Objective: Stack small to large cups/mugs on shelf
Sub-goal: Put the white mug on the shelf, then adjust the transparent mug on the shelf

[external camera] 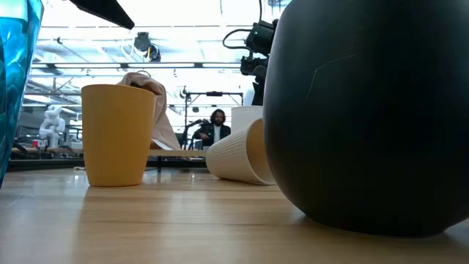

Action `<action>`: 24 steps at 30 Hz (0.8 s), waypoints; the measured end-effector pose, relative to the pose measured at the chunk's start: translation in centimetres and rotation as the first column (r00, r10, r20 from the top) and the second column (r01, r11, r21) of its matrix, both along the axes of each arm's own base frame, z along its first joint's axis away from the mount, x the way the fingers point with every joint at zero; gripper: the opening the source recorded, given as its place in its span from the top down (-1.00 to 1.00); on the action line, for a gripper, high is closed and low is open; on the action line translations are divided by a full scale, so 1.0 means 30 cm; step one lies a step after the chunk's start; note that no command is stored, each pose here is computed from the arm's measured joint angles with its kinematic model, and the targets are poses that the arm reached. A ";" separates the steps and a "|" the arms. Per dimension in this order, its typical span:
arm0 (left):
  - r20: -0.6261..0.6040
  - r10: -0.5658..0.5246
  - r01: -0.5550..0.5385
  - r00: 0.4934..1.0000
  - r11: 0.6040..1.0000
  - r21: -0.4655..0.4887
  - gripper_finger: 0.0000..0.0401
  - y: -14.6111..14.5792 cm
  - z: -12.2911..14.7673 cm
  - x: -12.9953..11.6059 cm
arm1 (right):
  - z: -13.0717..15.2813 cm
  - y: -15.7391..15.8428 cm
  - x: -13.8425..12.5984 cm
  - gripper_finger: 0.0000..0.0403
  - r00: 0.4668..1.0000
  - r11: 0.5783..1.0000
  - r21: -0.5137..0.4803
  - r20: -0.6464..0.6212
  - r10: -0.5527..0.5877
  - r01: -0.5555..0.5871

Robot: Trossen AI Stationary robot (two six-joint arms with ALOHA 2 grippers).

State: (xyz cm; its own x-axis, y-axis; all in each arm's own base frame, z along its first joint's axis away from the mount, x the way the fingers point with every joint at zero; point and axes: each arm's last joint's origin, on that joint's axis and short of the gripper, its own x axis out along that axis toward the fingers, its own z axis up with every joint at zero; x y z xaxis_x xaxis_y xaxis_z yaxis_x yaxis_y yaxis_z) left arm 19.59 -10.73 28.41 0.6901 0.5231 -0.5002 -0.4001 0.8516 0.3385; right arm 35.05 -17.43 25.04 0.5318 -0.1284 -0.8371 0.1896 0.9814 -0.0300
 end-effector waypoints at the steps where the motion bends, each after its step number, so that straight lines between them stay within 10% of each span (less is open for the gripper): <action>1: -0.001 0.002 -0.002 1.000 1.000 -0.001 0.60 0.001 -0.004 -0.001 | 0.000 0.000 0.000 0.64 1.000 1.000 0.000 0.000 0.000 0.000; 24: 0.004 0.036 -0.036 0.999 0.999 0.028 0.60 0.020 -0.014 0.008 | 0.156 0.033 -0.141 0.40 0.997 0.997 -0.067 -0.054 -0.045 0.042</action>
State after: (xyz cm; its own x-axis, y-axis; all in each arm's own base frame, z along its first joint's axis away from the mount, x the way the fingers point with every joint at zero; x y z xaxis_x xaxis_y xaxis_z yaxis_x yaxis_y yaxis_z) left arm 19.82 -10.13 27.98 0.6725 0.5612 -0.4825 -0.4314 0.8270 0.3605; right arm 30.81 -16.44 29.71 0.4771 -0.2063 -0.8543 0.2284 0.9678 -0.1061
